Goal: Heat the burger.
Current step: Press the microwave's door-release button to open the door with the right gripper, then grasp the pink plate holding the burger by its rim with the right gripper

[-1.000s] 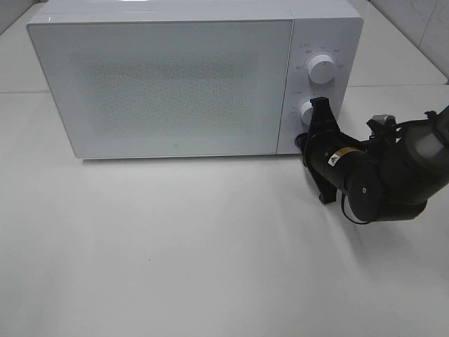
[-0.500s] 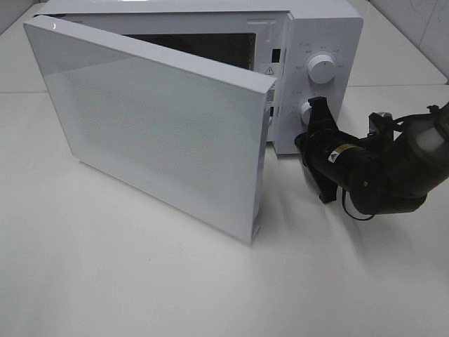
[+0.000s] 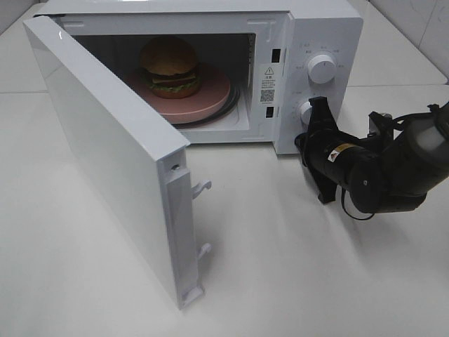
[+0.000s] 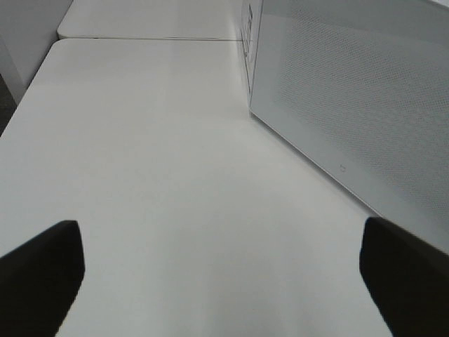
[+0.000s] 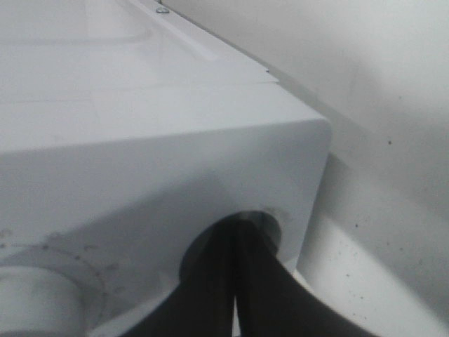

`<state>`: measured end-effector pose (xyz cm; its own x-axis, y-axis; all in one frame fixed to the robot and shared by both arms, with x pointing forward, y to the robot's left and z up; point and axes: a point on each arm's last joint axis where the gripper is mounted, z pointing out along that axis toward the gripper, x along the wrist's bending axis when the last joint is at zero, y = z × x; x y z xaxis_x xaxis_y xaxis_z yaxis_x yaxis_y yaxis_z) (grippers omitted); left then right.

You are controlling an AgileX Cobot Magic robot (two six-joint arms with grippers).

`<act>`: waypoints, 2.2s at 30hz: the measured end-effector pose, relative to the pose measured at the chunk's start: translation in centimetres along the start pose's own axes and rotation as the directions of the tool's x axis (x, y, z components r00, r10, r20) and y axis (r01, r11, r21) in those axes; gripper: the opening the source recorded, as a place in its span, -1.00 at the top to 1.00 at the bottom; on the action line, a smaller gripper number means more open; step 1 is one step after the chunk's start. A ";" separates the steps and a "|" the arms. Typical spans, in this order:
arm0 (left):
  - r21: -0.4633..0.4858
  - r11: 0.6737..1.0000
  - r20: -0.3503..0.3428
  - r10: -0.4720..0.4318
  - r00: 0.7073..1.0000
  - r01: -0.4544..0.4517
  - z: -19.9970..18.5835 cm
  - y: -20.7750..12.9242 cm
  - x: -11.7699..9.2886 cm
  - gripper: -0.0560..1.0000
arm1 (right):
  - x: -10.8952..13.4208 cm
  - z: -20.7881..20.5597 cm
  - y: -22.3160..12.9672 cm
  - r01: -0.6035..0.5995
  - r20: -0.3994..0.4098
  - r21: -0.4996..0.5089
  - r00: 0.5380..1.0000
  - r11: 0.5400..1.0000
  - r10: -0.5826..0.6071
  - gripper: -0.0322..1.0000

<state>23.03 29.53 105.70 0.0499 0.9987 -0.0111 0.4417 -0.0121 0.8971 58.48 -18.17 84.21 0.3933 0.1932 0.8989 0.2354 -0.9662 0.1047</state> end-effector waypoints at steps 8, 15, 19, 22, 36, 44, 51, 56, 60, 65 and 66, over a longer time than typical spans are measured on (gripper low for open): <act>0.000 1.000 0.000 0.000 1.000 0.000 0.0 0.0 0.0 -0.98 | 0.1 -0.2 0.0 -0.026 0.007 -0.007 1.000 1.000 0.026 0.88; 0.000 1.000 0.000 0.000 1.000 0.000 0.0 0.0 0.0 -0.98 | 0.1 -0.5 0.1 -0.033 -0.011 -0.013 0.999 0.999 0.033 0.88; 0.000 1.000 0.000 0.000 1.000 0.000 0.0 0.0 0.0 -0.98 | -0.2 -0.9 0.2 -0.028 -0.021 -0.015 0.999 0.999 0.027 0.88; 0.000 1.000 0.000 0.000 1.000 0.000 0.0 0.0 0.0 -0.98 | -0.3 -1.3 0.3 -0.023 -0.028 -0.016 0.999 1.000 0.023 0.88; 0.000 1.000 0.000 0.000 1.000 0.000 0.0 0.0 0.0 -0.98 | -0.5 -2.6 0.5 -0.033 -0.040 -0.007 0.999 0.999 0.033 0.88; 0.000 1.000 -0.001 0.000 1.000 0.000 0.0 0.0 0.0 -0.98 | -0.7 -4.7 0.8 -0.033 -0.032 -0.005 0.999 0.999 0.033 0.88; 0.000 1.000 -0.001 0.000 1.000 0.000 0.0 0.0 0.0 -0.98 | -0.6 -7.6 1.0 0.027 -0.041 0.025 0.999 0.999 -0.026 0.88; 0.000 1.000 -0.001 0.000 1.000 0.000 0.0 0.0 0.0 -0.98 | -0.7 -9.3 1.1 0.098 -0.026 0.034 0.995 0.995 -0.097 0.88; 0.000 1.000 -0.001 0.000 1.000 0.000 0.0 0.0 0.0 -0.98 | -1.3 -10.8 1.2 0.175 0.039 0.067 0.983 0.982 -0.178 0.88; 0.000 1.000 -0.001 0.000 1.000 0.000 0.0 0.0 0.0 -0.98 | -0.8 -12.4 1.2 0.393 0.086 0.133 0.910 0.910 -0.406 0.88; 0.000 1.000 -0.001 0.000 1.000 0.000 0.0 0.0 0.0 -0.98 | -0.6 -12.8 1.2 0.455 0.094 0.156 0.877 0.877 -0.472 0.88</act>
<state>23.03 29.54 105.70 0.0493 0.9987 -0.0103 0.4417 -0.0126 0.8971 47.18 -21.64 89.19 0.3169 0.6413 0.6988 0.5239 -0.7325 0.4346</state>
